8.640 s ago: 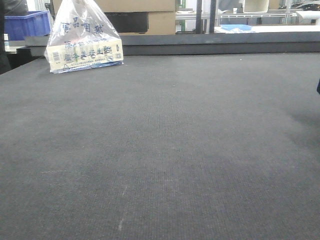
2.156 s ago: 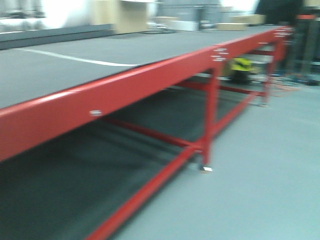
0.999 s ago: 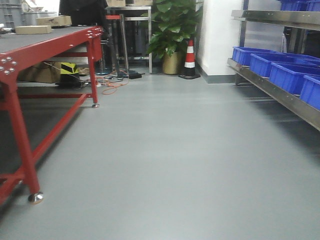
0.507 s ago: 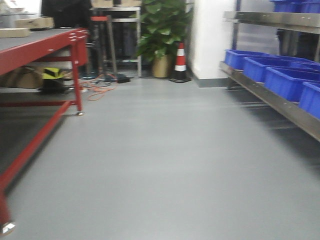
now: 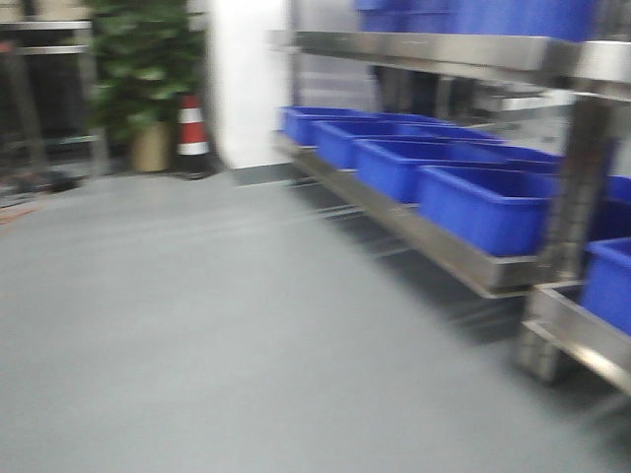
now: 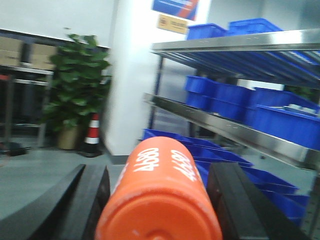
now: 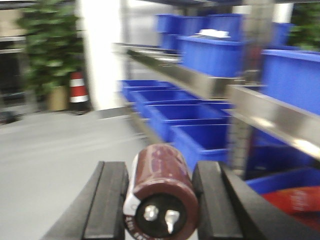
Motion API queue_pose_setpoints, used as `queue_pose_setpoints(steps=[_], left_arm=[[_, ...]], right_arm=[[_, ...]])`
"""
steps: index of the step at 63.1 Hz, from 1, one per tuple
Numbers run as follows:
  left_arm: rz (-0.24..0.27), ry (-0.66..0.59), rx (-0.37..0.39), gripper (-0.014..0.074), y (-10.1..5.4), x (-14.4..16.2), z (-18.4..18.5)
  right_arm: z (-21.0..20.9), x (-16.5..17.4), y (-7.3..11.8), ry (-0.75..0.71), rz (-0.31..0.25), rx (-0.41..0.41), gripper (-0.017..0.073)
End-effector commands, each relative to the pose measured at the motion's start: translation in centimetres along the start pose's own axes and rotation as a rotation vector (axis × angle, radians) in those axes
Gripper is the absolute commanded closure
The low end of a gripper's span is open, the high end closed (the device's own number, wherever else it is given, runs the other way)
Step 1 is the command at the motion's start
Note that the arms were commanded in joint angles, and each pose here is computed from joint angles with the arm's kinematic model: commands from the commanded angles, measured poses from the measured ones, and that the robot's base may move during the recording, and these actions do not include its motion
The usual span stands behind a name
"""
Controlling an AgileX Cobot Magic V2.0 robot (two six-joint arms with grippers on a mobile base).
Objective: Place cylindrical capacitor in blue bin on shelf
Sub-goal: 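Drive the base to the steel shelf holding both cylinders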
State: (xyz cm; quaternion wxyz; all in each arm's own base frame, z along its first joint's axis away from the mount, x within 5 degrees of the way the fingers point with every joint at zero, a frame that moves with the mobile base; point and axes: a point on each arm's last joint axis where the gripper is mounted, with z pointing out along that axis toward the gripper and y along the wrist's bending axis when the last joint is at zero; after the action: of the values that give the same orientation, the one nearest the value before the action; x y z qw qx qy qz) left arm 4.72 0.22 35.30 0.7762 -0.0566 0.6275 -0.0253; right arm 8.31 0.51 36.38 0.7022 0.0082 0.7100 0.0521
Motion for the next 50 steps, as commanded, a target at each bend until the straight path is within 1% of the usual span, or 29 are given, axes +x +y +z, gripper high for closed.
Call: queue_pose_setpoints(steps=[1,50], left_arm=[[-0.007,-0.033,0.008,0.0704,-0.06,-0.34,-0.13],[-0.007,-0.033,0.008,0.0704,-0.06,-0.34,-0.13]], right_arm=[[-0.08,-0.28,-0.01,-0.034,-0.016,0.001,0.0727],[-0.07,-0.3,-0.01,-0.035,-0.016,0.001,0.0727]])
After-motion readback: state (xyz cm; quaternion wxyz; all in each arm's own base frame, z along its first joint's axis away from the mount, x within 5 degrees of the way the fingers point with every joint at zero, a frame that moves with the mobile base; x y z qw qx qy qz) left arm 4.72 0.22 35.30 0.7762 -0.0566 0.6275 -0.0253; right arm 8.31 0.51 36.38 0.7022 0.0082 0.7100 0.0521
